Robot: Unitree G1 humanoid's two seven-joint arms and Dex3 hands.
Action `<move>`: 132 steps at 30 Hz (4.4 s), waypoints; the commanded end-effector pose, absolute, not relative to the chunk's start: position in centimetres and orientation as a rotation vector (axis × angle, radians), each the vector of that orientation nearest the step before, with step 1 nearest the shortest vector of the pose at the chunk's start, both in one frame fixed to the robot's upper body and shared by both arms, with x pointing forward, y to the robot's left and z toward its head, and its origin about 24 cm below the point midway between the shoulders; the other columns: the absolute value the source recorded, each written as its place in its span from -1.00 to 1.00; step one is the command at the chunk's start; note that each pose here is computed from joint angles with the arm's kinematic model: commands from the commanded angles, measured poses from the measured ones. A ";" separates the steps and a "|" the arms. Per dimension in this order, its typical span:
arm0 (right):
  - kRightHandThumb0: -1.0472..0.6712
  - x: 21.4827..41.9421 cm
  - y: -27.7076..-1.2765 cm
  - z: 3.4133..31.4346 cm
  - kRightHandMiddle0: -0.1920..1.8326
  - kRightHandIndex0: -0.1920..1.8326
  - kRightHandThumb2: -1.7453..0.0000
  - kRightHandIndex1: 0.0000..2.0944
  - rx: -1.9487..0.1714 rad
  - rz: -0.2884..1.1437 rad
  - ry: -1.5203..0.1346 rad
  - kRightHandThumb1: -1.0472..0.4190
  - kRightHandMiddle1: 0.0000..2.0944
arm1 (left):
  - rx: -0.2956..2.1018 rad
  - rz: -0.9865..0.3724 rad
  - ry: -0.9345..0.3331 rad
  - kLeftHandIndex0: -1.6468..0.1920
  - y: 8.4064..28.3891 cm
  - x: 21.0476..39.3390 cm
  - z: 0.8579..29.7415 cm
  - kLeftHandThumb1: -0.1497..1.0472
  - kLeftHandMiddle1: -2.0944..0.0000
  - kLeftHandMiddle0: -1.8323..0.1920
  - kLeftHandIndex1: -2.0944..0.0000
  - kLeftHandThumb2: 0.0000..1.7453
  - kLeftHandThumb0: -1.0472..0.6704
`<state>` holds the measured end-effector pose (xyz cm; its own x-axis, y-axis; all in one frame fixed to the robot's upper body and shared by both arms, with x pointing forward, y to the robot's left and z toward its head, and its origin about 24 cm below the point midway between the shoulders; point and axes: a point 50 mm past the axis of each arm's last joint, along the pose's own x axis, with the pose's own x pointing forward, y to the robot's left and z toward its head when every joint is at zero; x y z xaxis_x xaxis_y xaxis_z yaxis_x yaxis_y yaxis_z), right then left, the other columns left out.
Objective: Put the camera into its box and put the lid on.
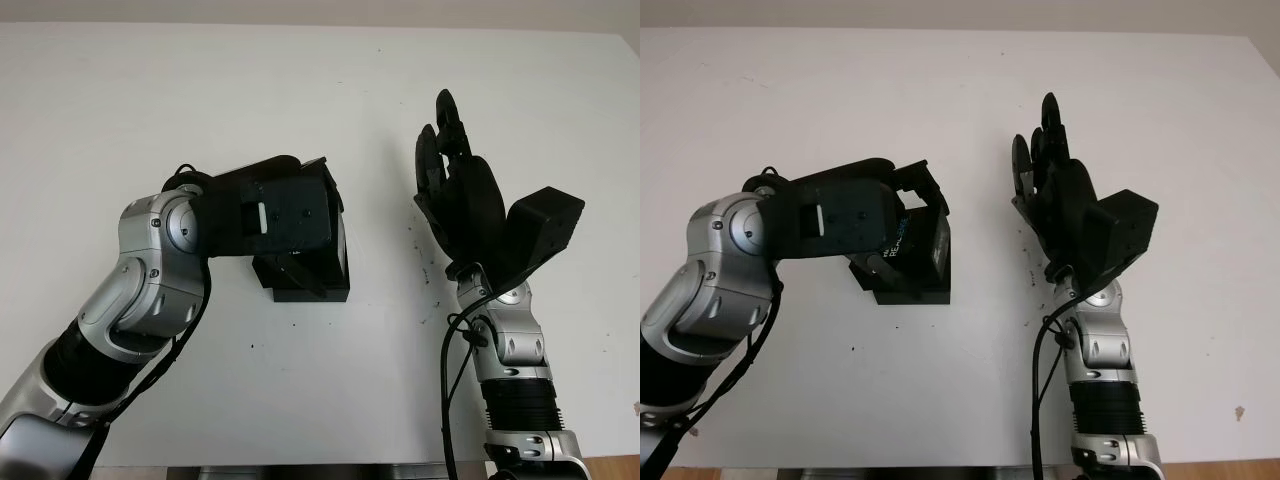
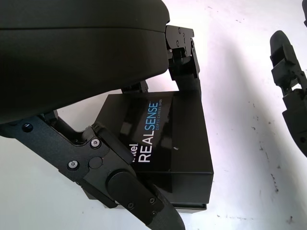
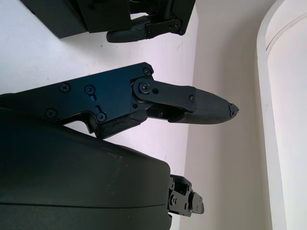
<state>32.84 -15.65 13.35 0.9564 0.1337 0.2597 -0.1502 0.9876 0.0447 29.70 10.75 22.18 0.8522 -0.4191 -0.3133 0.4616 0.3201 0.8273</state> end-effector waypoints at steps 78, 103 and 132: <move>-0.62 33.3 -14.6 12.9 -0.90 -0.95 0.49 -0.95 0.095 0.136 -0.254 -1.00 -0.95 | 0.821 -0.767 0.042 0.78 10.0 27.0 25.1 1.00 0.93 0.80 0.90 -0.82 -0.25; -0.60 33.2 -14.8 12.7 -0.90 -0.96 0.51 -0.95 0.078 0.146 -0.237 -1.00 -0.95 | 0.690 -0.613 -0.290 0.70 12.6 28.1 25.4 0.98 0.94 0.75 0.93 -0.92 -0.39; -0.59 32.9 -17.0 13.3 -0.94 -0.97 0.38 -0.96 0.014 0.125 -0.264 -1.00 -0.96 | 1.094 -0.724 -0.231 1.00 21.9 29.7 22.5 0.75 1.00 1.00 1.00 -0.94 -0.79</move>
<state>33.25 -16.59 13.07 0.9618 0.1232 0.2445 -0.1298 0.9915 0.0113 30.18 21.68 22.09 0.7475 -0.6418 -0.1710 0.4320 0.2741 0.8592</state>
